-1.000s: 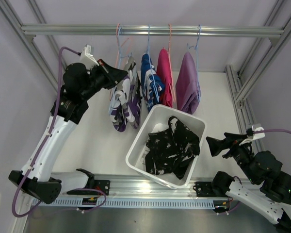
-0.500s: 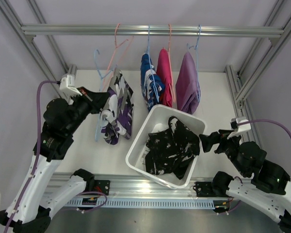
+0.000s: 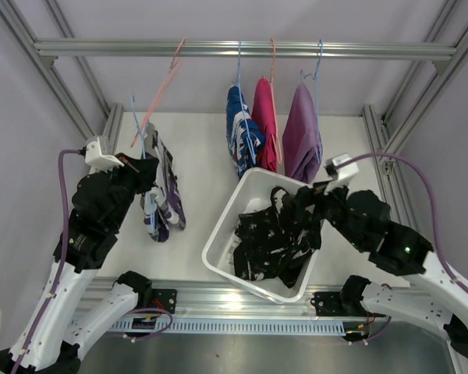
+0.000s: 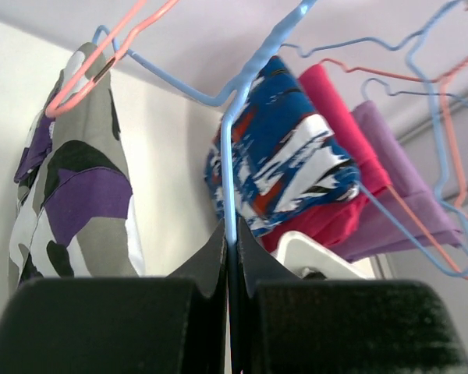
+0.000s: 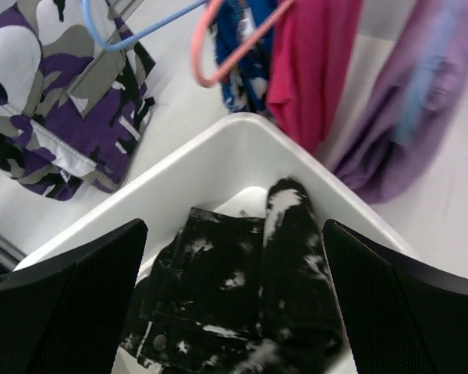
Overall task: Remove the trousers from the hanger
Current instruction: Pick up the hanger from the clothesline.
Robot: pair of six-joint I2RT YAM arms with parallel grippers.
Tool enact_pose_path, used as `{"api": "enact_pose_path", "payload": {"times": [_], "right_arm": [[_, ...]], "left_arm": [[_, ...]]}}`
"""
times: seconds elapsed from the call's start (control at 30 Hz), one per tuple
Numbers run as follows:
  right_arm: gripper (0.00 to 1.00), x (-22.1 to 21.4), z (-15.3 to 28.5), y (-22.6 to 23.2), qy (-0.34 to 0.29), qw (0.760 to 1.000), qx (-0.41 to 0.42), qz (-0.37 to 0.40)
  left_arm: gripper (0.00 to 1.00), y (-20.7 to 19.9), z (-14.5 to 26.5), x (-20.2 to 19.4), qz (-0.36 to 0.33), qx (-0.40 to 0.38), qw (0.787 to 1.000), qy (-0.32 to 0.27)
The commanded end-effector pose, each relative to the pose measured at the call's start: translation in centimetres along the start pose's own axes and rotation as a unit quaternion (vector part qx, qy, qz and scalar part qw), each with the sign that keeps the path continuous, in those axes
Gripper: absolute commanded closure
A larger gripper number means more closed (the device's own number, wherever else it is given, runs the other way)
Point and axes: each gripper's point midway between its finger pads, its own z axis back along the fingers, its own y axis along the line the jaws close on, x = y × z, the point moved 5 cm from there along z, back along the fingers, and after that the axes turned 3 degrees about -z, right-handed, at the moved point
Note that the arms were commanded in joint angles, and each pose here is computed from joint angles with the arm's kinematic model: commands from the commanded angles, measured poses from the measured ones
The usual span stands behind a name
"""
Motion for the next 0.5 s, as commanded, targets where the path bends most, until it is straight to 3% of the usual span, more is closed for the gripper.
{"api": "enact_pose_path", "payload": {"times": [0.0,0.23,0.47], "right_arm": [[0.00,2.3,-2.0,3.8,-0.028,0.997,0.071,0.009],[0.01,1.4,-5.7,10.1,-0.010,0.990,0.131,0.048],[0.01,-2.6,-9.2,14.7,0.024,0.983,0.176,0.049]], "left_arm": [[1.00,-1.8,1.0,5.5,0.021,-0.030,0.991,-0.131],[1.00,0.1,0.3,3.9,0.023,0.014,0.992,-0.126],[0.99,1.5,0.0,3.0,0.016,0.052,0.991,-0.126]]}}
